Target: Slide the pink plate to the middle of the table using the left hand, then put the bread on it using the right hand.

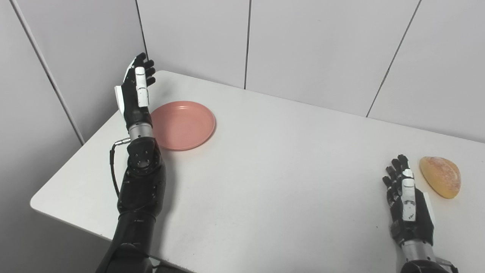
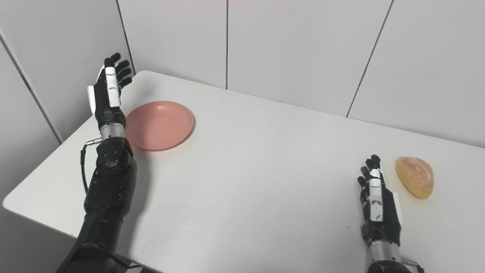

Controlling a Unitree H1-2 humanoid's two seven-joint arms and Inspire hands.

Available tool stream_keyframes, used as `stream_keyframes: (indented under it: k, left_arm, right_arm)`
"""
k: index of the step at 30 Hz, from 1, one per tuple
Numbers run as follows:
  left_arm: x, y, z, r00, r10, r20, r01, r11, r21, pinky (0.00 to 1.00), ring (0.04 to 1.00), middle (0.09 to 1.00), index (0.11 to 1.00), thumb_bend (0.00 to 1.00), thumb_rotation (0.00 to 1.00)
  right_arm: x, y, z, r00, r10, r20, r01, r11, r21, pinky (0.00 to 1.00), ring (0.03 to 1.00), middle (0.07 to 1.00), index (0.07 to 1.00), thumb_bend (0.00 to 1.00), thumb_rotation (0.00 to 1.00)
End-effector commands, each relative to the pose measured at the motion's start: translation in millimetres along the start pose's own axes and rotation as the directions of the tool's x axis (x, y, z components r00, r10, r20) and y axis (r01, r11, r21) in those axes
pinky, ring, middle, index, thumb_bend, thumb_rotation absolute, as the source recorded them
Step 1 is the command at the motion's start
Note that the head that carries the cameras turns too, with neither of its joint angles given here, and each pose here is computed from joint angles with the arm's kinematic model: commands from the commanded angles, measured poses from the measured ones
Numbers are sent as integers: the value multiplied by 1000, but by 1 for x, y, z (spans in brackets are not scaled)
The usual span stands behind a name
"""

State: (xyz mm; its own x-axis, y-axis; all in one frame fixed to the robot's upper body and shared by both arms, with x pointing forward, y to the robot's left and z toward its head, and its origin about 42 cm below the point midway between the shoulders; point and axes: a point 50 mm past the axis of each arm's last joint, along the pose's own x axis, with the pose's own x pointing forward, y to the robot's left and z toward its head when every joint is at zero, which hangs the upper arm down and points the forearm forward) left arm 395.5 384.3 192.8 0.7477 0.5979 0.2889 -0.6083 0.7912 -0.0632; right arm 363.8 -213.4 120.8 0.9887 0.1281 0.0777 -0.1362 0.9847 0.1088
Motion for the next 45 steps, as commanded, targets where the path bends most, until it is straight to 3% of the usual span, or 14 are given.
stream_keyframes:
  k: [1,7,17,21,26,32,45]
  left_arm:
    - [19,5,21,996,14,86,-16,1000,20,781,796,794,802,721,1000]
    - [22,19,5,998,46,31,-47,998,49,813,815,814,824,712,1000]
    - [19,23,-16,996,72,-52,-69,996,54,834,849,851,859,705,1000]
    - [17,26,-28,995,49,-91,-44,998,52,900,902,899,910,700,1000]
    - [13,23,-37,989,22,-143,-15,999,46,910,921,916,918,708,1000]
    - [5,8,-45,972,-33,-234,37,999,12,929,937,933,937,738,1000]
    - [-2,-11,-54,943,-174,-285,172,985,-30,948,955,948,948,715,1000]
  right_arm:
    - [-2,-8,1,1000,-2,21,2,1000,-6,1000,1000,1000,1000,791,946]
    - [-2,-8,2,1000,6,26,-7,1000,4,1000,1000,1000,1000,789,939]
    - [-3,-9,4,1000,10,19,-10,1000,-2,1000,1000,1000,1000,788,952]
    - [-4,-10,4,999,11,30,-11,1000,9,1000,1000,1000,1000,779,938]
    - [-4,-10,4,999,-3,38,3,1000,3,1000,1000,1000,1000,780,936]
    - [-3,-9,5,999,-4,35,5,1000,-3,1000,1000,1000,1000,785,944]
    - [-2,-7,9,999,-17,49,17,1000,-2,1000,1000,1000,1000,782,934]
